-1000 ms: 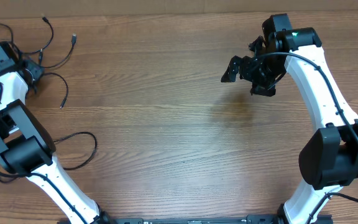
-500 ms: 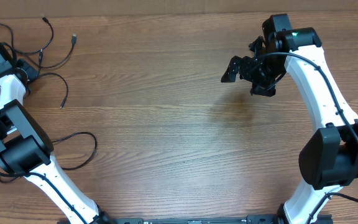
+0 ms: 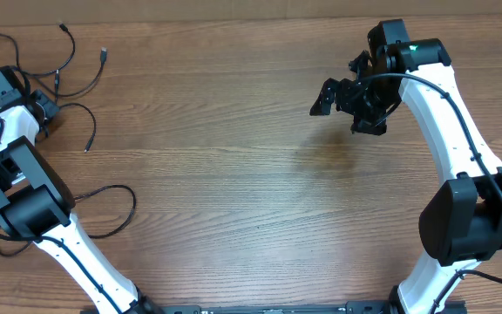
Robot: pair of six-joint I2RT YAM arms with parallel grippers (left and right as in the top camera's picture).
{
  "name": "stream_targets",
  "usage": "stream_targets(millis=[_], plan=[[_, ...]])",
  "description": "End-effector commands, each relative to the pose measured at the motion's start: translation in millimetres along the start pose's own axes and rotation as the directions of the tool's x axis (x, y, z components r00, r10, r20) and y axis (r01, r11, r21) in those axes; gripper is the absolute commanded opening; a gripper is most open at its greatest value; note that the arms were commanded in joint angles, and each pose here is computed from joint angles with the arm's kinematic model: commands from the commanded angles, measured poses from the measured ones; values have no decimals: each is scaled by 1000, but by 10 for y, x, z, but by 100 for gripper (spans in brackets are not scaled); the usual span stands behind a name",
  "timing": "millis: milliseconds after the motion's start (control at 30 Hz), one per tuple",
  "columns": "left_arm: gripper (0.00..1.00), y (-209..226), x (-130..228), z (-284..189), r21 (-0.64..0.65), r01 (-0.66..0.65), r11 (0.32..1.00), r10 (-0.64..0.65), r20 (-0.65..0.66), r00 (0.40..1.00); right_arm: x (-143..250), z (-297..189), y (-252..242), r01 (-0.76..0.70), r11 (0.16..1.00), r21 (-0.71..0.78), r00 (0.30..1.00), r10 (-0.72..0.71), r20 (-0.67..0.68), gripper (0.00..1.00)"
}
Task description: Untangle cables
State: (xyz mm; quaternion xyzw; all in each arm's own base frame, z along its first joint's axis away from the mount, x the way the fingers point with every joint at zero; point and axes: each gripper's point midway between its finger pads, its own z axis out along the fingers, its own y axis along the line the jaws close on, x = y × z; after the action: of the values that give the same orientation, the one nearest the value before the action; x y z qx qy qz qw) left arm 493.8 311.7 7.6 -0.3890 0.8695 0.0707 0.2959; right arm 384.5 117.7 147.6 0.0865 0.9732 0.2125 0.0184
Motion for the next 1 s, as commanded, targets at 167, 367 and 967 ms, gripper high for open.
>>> stream_targets(millis=[167, 367, 967], plan=[[4, 732, 662, -151, -321, 292, 901, -362, -185, 914, 116, 117, -61, 1, 1000, -6, 1000, -1, -10, 100], [4, 853, 754, -572, -387, 437, 812, -542, -223, 810, 134, 140, -78, -1, 1000, -3, 1000, 1, -17, 100], [100, 125, 299, -577, 42, 112, 993, -99, -233, 967, 159, 139, -85, -6, 1000, 0, 1000, 6, -27, 100]])
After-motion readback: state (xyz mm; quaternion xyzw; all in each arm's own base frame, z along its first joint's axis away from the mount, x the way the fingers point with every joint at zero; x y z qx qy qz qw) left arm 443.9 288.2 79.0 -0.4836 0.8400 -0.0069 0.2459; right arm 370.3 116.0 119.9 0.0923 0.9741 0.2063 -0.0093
